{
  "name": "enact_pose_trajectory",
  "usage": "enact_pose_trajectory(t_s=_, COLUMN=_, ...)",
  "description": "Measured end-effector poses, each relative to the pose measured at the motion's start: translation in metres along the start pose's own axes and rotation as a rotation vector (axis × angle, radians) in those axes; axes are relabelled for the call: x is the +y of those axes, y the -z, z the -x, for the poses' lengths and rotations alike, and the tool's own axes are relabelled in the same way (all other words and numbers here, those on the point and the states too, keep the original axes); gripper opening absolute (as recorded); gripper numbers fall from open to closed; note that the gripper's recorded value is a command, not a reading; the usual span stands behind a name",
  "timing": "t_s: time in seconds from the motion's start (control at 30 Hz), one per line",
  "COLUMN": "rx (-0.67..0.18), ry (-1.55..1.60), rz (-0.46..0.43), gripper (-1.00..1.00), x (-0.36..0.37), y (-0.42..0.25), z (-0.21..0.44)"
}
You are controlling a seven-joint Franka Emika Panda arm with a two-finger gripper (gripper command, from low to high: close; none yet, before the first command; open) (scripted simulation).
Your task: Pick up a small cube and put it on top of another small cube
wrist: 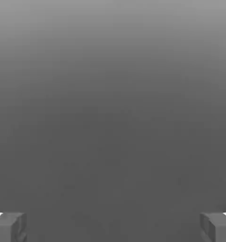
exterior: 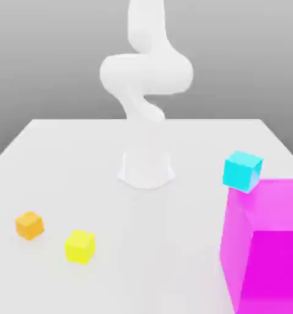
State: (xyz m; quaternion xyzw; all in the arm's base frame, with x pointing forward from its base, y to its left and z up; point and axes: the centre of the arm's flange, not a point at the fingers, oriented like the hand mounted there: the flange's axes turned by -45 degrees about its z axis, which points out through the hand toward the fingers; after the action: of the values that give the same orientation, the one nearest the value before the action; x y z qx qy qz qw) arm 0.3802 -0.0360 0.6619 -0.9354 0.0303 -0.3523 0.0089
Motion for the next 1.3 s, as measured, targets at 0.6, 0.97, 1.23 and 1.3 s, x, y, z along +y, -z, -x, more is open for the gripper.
enact_pose_trajectory(t_s=0.6, rx=-0.549, ry=-0.436, rz=0.173, gripper=0.0, x=0.253, y=-0.27, z=0.278)
enact_pose_trajectory(t_s=0.97, rx=-0.687, ry=-0.517, rz=0.244, gripper=0.0, x=0.284, y=-0.314, z=0.409)
enact_pose_trajectory(t_s=1.23, rx=-0.69, ry=-0.522, rz=0.238, gripper=-1.0, x=0.283, y=-0.328, z=0.423)
enact_pose_trajectory(t_s=1.3, rx=-0.69, ry=-0.522, rz=0.238, gripper=-1.0, x=0.283, y=-0.328, z=0.423)
